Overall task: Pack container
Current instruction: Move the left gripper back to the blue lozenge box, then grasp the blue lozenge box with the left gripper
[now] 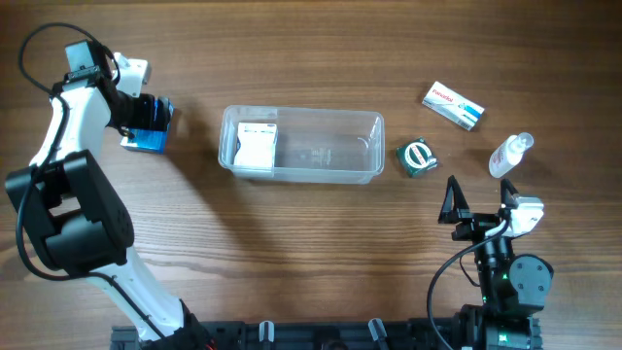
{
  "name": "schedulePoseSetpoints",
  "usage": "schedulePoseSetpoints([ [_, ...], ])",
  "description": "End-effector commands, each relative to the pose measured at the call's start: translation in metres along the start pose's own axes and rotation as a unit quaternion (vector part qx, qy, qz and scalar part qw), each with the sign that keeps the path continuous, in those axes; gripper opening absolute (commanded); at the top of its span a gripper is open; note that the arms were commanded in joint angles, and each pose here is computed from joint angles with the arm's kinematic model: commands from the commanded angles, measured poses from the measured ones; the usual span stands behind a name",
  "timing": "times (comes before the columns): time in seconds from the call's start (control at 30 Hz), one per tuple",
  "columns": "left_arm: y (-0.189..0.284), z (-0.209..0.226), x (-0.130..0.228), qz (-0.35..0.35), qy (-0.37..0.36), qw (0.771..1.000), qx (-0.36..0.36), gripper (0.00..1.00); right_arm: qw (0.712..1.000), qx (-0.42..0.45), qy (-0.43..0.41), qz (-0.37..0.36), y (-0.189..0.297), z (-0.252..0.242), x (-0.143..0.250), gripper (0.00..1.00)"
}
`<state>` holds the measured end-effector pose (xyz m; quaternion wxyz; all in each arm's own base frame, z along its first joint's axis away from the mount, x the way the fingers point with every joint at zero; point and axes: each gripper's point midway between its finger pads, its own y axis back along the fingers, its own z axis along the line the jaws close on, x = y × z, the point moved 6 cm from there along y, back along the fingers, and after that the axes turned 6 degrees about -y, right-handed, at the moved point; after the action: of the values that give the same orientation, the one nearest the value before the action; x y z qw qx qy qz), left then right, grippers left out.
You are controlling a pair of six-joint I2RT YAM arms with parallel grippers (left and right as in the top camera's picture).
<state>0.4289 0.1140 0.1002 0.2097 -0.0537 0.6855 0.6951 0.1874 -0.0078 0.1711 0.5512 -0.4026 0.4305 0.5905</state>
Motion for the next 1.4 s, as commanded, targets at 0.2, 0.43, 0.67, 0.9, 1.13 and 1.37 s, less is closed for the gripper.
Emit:
schedulePoseSetpoints([
  [0.2,-0.017,-0.003,0.012,0.0,0.015,1.0,0.0,1.0,1.0,0.002,0.005,0.001,0.0,-0.001,0.002,1.0],
  [0.43,-0.036,-0.003,0.021,0.023,0.018,1.0,0.002,0.99,1.0,0.002,0.005,0.001,0.0,-0.001,0.002,1.0],
  [0.67,-0.051,-0.004,0.028,0.038,0.02,0.999,0.009,0.98,1.0,0.002,0.005,0.001,0.0,-0.001,0.002,1.0],
  [0.9,-0.05,-0.004,0.029,0.039,0.02,0.999,0.008,0.73,1.0,0.002,0.005,0.001,0.0,-0.001,0.002,1.0],
  [1.13,-0.041,-0.003,0.023,0.027,0.028,0.999,0.001,0.69,1.0,0.002,0.005,0.001,0.0,-0.001,0.002,1.0],
  [1.37,0.008,-0.002,-0.004,-0.034,0.039,0.998,-0.026,0.7,1.0,0.002,0.005,0.001,0.0,-0.001,0.002,1.0],
])
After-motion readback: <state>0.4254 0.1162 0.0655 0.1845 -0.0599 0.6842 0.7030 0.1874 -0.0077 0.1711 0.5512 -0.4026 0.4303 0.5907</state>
